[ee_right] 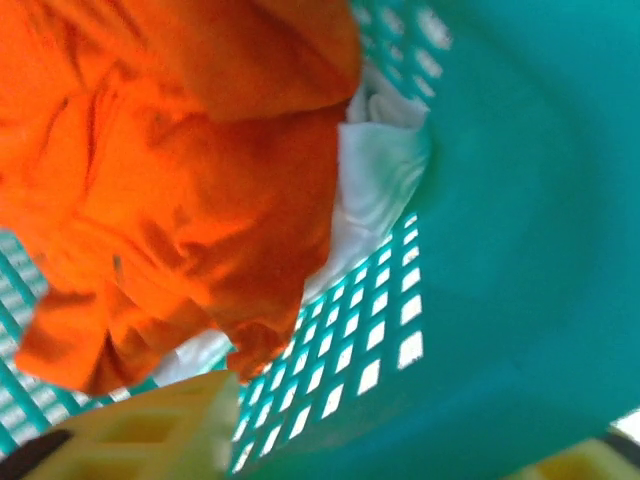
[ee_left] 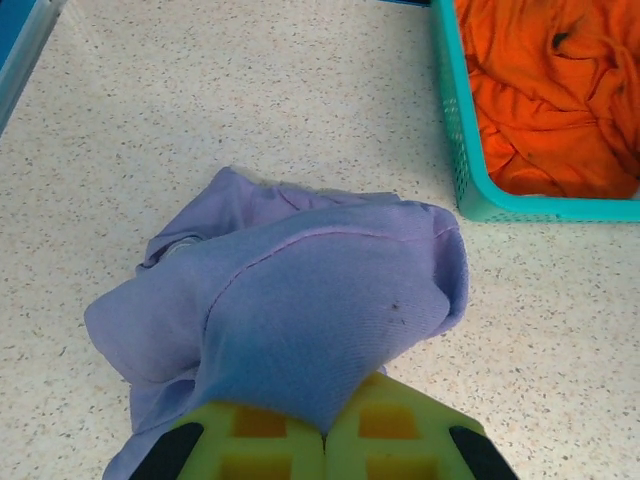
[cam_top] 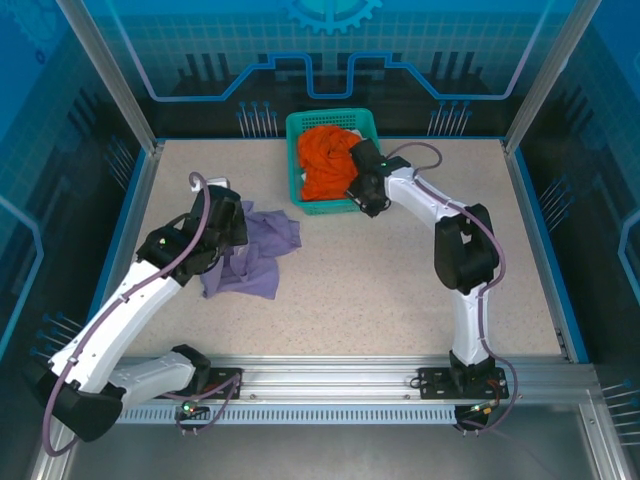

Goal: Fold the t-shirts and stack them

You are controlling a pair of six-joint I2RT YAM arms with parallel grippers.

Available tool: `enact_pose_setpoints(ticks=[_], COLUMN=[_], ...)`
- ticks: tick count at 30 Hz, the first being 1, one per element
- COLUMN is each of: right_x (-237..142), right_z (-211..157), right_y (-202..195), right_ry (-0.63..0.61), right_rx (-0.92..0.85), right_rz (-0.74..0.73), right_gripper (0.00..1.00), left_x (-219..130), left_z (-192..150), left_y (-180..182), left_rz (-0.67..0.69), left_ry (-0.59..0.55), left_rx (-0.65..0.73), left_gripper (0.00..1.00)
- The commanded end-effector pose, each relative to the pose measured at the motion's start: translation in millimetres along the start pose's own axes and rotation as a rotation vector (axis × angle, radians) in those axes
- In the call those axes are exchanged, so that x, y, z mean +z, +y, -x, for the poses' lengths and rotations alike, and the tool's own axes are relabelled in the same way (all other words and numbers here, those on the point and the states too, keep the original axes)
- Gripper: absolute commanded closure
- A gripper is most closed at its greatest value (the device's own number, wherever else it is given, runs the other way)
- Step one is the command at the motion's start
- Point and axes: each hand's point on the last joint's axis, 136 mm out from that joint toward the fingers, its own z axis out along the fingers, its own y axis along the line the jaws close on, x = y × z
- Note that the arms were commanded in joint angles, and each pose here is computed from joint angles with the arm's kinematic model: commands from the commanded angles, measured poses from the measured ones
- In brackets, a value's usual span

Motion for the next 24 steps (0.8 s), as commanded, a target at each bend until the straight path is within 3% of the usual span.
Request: enact_pose_setpoints(ticks=[1,3,5,12,20,24], right_x=[2,-2,-12,-60,-124,-135], right_z=[19,36,55,108,129,139], right_y=[-36,-51,-71,-175,-298,-332], right_ry=[-0.03,-0.046,-0.073,-0.175,-0.322,-0.37], right_rx=[0.036,0.058,0.085,0.269,0.578,0.676], right_rz=[-0.131,-0.159,-0.184,-0.253,-0.342,-0.375], right_gripper=[0.75,0.91,1.0,1.0,1.0,1.0], left_x=[-2,0,0,-2,-5,-6], left_z=[2,0,-1,-3,-3,-3], left_y=[-11,-14,-16,-22,-25,-28], left_rz=[-0.066,-0.078,-0.091,-0.122,-0.138,-0.148], left_ry=[-0.015,-0.007,-0.002,-0.003,-0.004,-0.006], left_rx=[-0.021,-0.02,-0.023,-0.021,-0.016,-0.01], left_gripper=[1.0,1.0,1.0,1.0,1.0,1.0])
